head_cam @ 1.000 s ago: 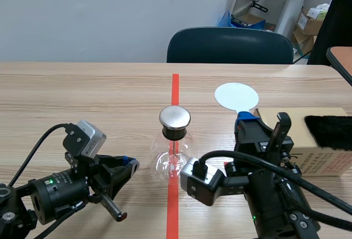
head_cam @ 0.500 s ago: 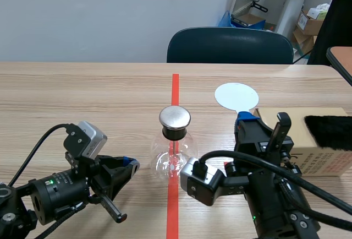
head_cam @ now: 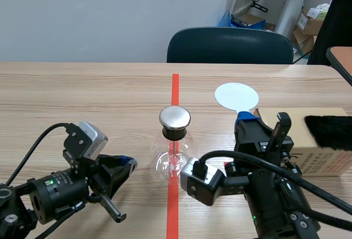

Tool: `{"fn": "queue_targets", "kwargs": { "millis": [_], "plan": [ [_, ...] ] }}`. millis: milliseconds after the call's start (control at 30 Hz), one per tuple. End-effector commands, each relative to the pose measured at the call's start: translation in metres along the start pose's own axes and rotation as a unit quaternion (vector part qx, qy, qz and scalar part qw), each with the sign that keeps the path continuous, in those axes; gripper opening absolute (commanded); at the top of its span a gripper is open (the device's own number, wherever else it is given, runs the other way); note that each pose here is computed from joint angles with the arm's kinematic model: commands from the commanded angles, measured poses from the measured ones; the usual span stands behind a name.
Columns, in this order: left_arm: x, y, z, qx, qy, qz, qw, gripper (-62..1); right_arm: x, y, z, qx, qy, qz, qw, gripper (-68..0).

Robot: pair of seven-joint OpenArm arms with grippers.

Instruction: Do the electroscope experiment

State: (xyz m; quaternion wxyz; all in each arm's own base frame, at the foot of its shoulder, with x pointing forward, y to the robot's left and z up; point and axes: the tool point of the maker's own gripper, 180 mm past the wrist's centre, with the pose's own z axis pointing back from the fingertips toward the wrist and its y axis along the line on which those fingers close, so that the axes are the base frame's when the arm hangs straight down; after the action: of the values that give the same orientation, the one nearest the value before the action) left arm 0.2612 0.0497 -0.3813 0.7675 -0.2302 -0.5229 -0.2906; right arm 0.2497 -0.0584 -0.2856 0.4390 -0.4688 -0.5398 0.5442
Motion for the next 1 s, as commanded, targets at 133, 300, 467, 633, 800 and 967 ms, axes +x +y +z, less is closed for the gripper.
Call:
{"fn": "queue_targets", "kwargs": {
  "millis": [133,300,467,633,800,967],
  "plan": [
    [0.012,0.000,-0.003,-0.001,-0.022,-0.007,0.9997,-58.2,-0.002,-0.008,-0.003,-0.015,0.001,0.001,0.9999,-66.5],
    [0.012,0.000,-0.003,-0.002,-0.025,-0.009,0.9997,-58.2,-0.001,-0.008,-0.003,-0.015,0.001,0.001,0.9999,-66.5],
    [0.012,-0.001,-0.003,-0.003,-0.024,-0.012,0.9996,-58.2,0.002,-0.008,-0.003,-0.015,-0.009,0.002,0.9998,-66.5],
    [0.011,-0.002,-0.003,-0.006,-0.021,-0.021,0.9995,-58.2,0.005,-0.007,-0.003,-0.015,-0.020,0.003,0.9997,-66.5],
    [0.011,0.000,-0.003,-0.001,-0.022,-0.025,0.9994,-58.2,0.010,-0.004,0.002,-0.009,-0.034,0.007,0.9994,-66.5],
    [0.012,0.000,-0.003,0.000,-0.022,-0.026,0.9994,-58.2,0.016,-0.002,0.005,-0.005,-0.050,0.006,0.9987,-66.5]
  ]
}}
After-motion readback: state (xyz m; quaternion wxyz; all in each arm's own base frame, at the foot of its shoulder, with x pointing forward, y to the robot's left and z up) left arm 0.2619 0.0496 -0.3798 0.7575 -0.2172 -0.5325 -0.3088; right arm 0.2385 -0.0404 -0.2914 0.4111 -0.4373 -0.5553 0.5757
